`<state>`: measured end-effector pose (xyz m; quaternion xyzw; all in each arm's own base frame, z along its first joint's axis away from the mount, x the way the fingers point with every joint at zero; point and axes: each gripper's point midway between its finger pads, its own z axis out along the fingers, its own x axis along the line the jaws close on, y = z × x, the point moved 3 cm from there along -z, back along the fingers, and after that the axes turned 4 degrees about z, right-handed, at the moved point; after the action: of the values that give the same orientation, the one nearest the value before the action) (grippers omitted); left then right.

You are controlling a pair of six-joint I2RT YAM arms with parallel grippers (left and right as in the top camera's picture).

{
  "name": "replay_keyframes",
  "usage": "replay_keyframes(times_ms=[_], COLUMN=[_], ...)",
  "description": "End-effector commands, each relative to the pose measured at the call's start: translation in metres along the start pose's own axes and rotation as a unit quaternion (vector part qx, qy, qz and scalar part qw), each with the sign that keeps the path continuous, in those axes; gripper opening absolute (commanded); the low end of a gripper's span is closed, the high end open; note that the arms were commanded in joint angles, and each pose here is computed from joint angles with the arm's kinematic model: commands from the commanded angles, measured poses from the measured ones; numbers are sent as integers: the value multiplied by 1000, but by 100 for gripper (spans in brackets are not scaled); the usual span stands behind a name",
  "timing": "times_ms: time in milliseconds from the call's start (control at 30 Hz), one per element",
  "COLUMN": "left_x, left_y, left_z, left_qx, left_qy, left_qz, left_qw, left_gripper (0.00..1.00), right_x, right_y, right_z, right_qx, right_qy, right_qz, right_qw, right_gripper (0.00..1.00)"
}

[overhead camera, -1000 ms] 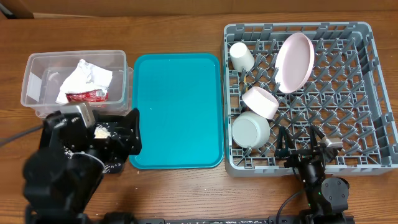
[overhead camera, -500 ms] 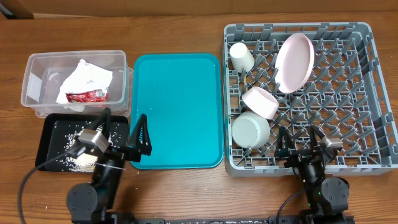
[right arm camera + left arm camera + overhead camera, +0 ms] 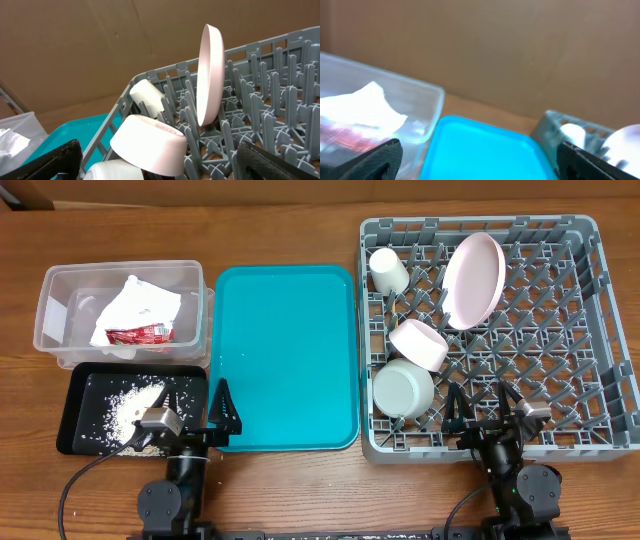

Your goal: Sort waste into correct bins and load items into the dishwasher

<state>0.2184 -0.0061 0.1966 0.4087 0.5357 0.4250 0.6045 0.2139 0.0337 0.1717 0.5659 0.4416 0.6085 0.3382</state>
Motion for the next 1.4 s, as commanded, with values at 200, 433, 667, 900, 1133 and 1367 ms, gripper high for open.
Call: replay_keyframes(times_ms=[200,433,667,900,1133,1367], left_x=[30,28,27,27,27,27], left_y=[-27,-28,-29,-29,-29,-29], left_z=[-7,-7,-7,-7,-7,-7], left_qx=[66,72,73,73,73,73], left_qy=[84,74,69,69,69,69], left_qz=[159,213,212,212,212,212], left_qw=[982,972,972,972,972,972], left_gripper=[100,100,100,100,100,100], right_x=[0,0,0,0,0,0], right_y=[-2,-2,-2,-2,-2,-2], right_z=[0,0,0,0,0,0], right_qx=[-2,-2,-2,-2,-2,-2], right_qy=[2,2,2,2,2,2], right_qz=[1,1,1,1,1,1], right_qw=[1000,1000,1000,1000,1000,1000], right_gripper=[100,100,100,100,100,100])
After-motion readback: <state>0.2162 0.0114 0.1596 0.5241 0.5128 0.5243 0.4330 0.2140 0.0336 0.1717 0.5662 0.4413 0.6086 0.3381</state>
